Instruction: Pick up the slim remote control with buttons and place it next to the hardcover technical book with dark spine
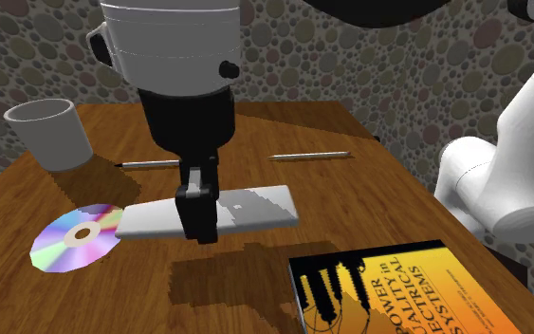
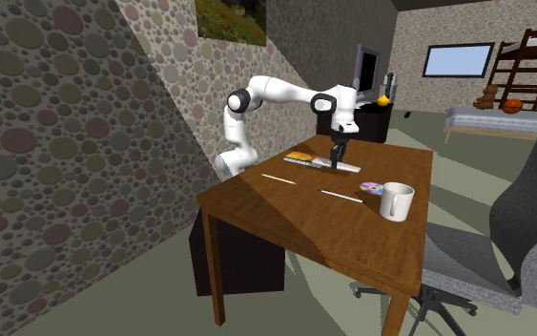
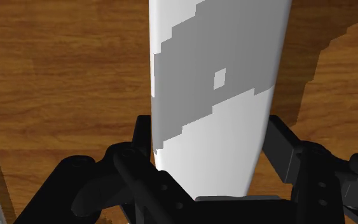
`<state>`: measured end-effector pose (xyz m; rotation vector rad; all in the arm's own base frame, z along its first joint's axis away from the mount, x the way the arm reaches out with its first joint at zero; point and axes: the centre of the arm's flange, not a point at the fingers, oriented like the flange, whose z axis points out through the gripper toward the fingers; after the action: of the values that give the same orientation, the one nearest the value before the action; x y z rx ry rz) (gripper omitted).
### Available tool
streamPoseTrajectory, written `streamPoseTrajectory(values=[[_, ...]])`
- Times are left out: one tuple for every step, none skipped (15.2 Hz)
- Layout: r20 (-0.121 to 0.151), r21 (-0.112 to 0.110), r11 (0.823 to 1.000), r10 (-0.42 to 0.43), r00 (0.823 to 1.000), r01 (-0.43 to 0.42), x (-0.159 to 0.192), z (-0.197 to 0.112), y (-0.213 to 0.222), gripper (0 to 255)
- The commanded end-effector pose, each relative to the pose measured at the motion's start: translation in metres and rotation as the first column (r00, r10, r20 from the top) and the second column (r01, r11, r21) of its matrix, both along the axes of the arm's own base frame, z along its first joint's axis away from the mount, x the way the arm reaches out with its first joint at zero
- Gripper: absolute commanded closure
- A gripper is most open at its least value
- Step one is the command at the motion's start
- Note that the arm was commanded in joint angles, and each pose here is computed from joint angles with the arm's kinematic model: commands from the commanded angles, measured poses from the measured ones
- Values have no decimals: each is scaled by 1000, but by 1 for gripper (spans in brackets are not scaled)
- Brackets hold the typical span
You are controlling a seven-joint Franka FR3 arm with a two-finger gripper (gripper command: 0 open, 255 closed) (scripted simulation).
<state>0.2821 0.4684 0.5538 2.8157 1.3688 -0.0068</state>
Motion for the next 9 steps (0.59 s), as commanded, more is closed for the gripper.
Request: streamPoseTrajectory(values=[[1, 1, 1000, 0, 1000, 0, 0, -11, 1, 255], [1, 1, 1000, 0, 1000, 0, 0, -16, 1, 255], [1, 1, 1000, 0, 1000, 0, 0, -21, 1, 255], [1, 1, 1000, 0, 1000, 0, 0, -27, 1, 255], [1, 1, 1000, 0, 1000, 0, 0, -32, 1, 255], [1, 1, 1000, 0, 1000, 0, 0, -35, 1, 255], [1, 1, 1000, 0, 1000, 0, 0, -35, 1, 255], [1, 1, 1000, 0, 1000, 0, 0, -35, 1, 255], [1, 1, 1000, 0, 1000, 0, 0, -35, 1, 255]])
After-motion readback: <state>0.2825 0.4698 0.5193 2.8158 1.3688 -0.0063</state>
